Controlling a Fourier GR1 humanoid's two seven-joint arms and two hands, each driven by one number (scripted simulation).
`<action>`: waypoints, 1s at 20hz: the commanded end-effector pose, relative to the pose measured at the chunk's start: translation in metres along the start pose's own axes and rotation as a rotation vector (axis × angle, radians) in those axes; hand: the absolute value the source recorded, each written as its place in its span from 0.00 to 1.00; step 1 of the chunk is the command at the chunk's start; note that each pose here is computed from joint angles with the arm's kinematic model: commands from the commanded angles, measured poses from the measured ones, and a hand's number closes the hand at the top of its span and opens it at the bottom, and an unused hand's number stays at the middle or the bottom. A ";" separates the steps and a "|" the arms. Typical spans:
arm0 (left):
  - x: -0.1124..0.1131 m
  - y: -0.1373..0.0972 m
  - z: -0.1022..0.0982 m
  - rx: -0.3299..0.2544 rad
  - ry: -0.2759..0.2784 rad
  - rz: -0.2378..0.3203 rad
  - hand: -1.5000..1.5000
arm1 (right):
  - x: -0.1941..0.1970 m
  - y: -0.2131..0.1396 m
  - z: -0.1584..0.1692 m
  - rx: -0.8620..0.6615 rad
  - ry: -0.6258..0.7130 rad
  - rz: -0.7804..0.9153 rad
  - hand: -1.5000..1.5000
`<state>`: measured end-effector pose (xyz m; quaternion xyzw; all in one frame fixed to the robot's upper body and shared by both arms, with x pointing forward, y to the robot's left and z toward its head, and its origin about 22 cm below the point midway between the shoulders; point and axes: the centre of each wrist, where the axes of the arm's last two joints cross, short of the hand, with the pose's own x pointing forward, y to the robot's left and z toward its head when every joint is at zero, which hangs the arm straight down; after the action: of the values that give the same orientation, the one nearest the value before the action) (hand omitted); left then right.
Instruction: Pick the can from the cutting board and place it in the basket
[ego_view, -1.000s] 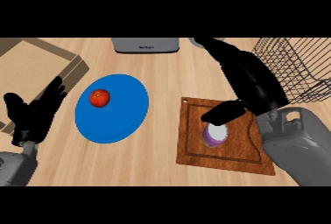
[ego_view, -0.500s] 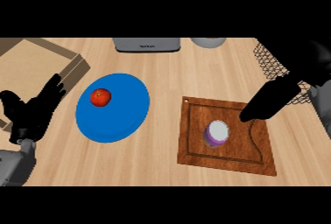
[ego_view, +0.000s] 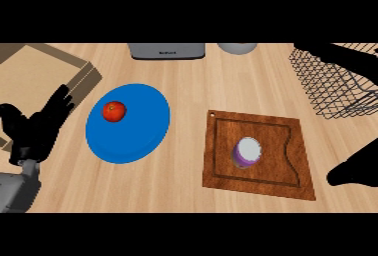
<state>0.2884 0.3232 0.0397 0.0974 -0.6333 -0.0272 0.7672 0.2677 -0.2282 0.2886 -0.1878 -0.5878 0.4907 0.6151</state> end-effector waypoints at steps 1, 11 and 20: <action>0.009 -0.009 -0.002 0.004 -0.003 0.011 0.50 | -0.026 0.010 0.026 -0.070 0.043 -0.017 0.00; 0.002 0.001 -0.011 -0.009 -0.016 0.007 0.50 | -0.063 0.095 0.008 -0.109 -0.010 -0.079 0.00; 0.008 -0.006 0.002 -0.023 -0.018 0.008 0.50 | -0.089 0.163 -0.040 -0.188 -0.052 -0.188 0.00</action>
<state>0.2928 0.3151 0.0387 0.0850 -0.6378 -0.0333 0.7647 0.2496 -0.2263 0.1314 -0.1913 -0.6443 0.4031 0.6211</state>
